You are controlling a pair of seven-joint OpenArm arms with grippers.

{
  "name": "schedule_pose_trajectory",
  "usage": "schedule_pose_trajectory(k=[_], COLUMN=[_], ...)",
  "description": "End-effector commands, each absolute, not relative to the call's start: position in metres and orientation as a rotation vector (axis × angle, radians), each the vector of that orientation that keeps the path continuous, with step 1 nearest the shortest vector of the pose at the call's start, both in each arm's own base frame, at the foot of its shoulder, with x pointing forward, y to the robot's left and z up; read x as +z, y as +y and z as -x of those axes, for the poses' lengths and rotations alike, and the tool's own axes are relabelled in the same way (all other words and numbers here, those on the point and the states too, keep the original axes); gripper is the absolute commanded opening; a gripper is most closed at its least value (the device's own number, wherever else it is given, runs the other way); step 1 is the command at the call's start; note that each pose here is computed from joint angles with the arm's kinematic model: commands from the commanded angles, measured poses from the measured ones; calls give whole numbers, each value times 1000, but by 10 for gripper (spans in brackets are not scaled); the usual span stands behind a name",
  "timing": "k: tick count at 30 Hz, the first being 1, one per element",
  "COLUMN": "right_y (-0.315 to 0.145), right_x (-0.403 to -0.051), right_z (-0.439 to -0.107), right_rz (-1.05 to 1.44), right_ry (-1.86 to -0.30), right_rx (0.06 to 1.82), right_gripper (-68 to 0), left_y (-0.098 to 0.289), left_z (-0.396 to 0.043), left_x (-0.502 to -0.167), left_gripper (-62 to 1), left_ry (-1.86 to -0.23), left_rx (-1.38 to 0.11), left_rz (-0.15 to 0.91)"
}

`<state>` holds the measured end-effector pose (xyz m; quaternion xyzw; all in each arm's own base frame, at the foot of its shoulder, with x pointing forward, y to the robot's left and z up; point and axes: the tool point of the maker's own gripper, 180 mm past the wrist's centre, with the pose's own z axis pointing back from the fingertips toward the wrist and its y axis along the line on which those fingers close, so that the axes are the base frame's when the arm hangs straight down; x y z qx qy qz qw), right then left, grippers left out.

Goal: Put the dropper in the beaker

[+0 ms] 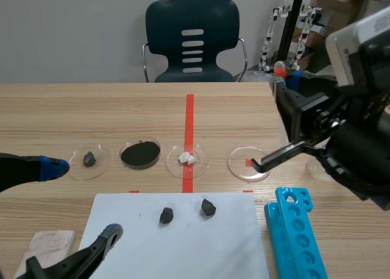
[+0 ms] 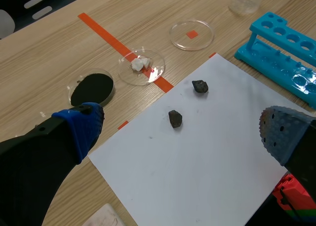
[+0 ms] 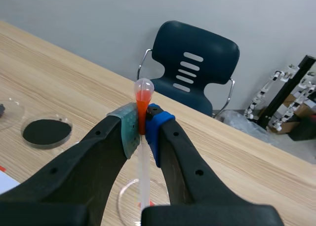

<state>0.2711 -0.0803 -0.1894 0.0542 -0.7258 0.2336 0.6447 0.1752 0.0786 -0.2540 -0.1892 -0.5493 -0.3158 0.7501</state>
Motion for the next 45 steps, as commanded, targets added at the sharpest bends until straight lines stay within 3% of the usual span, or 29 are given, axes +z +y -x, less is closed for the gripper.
schedule_pose_trajectory(k=[1, 15, 32, 37, 45], right_y=[-84, -123, -191, -196, -228], right_x=[-180, -183, -158, -153, -159], right_z=[-269, -265, -268, -274, -298], right_rz=[-115, -14, 111, 138, 129], right_ry=[-1682, -1655, -1692, -1684, -1680], right_rx=[536, 515, 393, 416, 274], right_gripper=[-667, -667, -667, -667, -667], left_y=[78, 78, 78, 78, 78], left_z=[-177, -177, -177, -178, -178], left_x=[-248, -248, -248, -246, -246], left_gripper=[14, 14, 14, 14, 14], left_ry=[-1228, -1228, -1227, -1236, -1236], left_rx=[-675, -675, -676, -672, -672], left_rz=[423, 423, 423, 422, 423])
